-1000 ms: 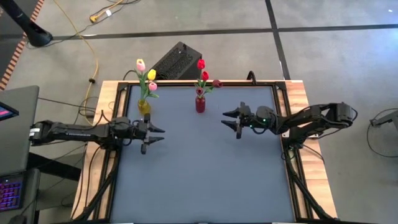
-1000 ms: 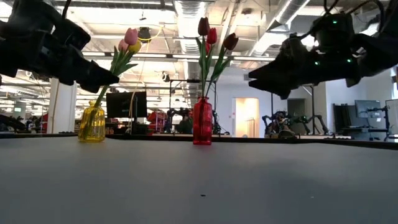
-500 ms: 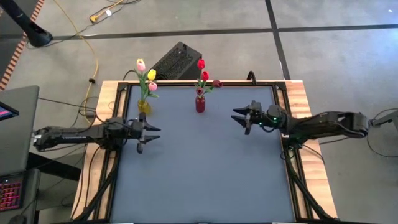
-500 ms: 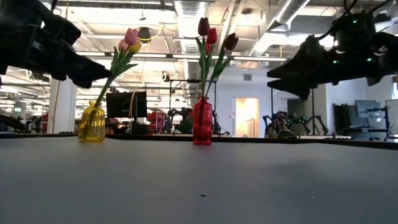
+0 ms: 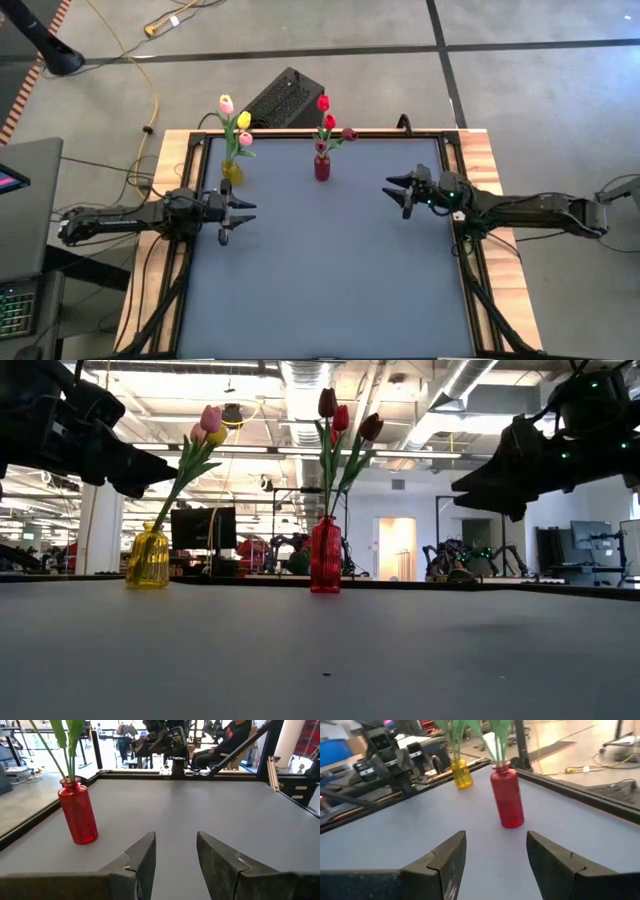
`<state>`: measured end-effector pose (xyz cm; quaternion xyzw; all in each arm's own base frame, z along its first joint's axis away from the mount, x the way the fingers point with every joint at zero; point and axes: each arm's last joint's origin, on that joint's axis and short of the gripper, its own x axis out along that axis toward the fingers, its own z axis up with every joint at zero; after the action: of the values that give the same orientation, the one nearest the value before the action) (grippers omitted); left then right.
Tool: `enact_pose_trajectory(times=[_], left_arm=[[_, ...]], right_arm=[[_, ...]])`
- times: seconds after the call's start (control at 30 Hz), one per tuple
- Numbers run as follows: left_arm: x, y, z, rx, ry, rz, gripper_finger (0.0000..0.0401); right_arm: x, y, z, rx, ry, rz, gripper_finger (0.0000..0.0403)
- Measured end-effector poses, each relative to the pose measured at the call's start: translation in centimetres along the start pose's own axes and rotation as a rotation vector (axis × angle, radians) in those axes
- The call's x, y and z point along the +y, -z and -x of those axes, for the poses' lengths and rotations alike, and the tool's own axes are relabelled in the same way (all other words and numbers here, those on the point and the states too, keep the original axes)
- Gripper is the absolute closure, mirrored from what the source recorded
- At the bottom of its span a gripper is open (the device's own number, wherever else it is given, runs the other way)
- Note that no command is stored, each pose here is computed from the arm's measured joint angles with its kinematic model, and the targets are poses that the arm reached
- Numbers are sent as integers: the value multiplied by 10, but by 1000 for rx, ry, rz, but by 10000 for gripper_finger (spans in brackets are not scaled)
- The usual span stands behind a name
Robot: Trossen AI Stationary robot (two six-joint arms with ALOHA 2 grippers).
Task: Sort flowers into vase by color
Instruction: Return to Home Position
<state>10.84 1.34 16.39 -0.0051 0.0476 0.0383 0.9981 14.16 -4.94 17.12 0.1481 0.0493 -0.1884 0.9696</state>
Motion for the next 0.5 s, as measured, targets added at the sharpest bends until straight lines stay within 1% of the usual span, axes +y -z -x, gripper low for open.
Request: enact_pose_trajectory(times=[0.07,0.17,0.4,0.5], left_arm=[[0,0,0,1,0,0,272],[0,0,0,1,0,1,272],[0,0,0,0,3,4,272],[0,-1,0,-8,3,3,272]], right_arm=[[1,1,0,-5,20,2,168],[-1,9,1,11,48,3,168],[-5,30,6,60,58,-35,168],[-6,32,7,70,80,-43,168]])
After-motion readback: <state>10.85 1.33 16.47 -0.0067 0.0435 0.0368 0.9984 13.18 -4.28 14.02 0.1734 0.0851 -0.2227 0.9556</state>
